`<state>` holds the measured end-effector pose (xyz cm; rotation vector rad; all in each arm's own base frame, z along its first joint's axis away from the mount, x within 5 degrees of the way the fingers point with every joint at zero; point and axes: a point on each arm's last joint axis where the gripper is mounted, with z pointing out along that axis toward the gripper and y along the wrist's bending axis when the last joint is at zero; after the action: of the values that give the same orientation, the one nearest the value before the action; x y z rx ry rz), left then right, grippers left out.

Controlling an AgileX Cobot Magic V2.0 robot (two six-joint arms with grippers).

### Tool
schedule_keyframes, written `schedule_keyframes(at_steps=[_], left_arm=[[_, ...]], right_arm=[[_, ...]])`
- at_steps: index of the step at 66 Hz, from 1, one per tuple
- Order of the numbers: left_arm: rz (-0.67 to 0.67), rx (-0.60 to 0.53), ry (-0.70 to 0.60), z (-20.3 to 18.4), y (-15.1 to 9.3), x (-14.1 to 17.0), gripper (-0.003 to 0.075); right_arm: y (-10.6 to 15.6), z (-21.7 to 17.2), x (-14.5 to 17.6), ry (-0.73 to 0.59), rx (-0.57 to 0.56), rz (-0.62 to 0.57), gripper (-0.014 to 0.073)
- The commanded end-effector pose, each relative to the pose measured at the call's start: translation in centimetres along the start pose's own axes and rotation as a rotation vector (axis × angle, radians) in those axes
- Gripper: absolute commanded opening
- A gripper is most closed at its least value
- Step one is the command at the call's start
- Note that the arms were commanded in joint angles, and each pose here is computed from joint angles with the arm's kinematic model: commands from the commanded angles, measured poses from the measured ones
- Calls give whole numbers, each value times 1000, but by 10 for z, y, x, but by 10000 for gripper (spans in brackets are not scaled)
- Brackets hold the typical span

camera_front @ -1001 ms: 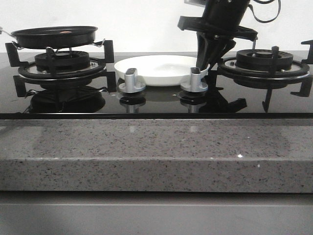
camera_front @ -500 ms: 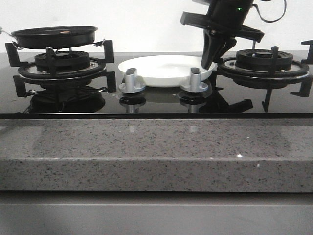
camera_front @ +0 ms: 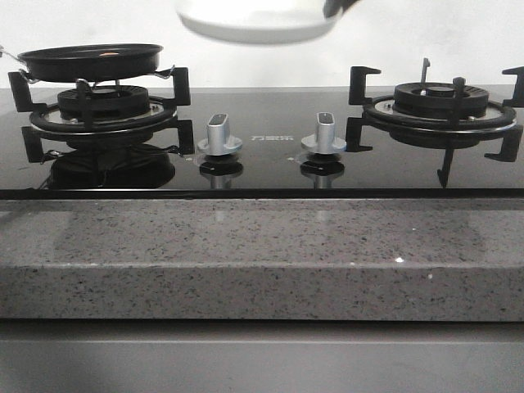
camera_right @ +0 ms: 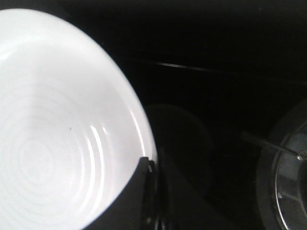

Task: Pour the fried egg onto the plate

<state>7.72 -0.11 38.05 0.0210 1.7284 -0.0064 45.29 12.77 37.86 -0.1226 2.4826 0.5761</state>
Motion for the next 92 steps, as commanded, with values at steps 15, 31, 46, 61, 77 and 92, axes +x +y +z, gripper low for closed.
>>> schedule_keyframes(at_steps=[15,31,46,61,77,92], left_arm=[[-4,1,-96,-1,0,-15,461],[-4,1,-96,-1,0,-15,461],[-4,1,-96,-1,0,-15,461],[-4,1,-96,-1,0,-15,461],[-4,1,-96,-1,0,-15,461],[-4,1,-96,-1,0,-15,461]], right_arm=[[50,-103,18,-75,-49,-90,-66],[55,-111,51,10,19,-114,-66],[53,-106,80,32,34,-115,-66],[37,-83,107,63,51,-80,-66],[21,-48,125,53,63,-43,-66],[15,-34,129,11,66,-31,-66]])
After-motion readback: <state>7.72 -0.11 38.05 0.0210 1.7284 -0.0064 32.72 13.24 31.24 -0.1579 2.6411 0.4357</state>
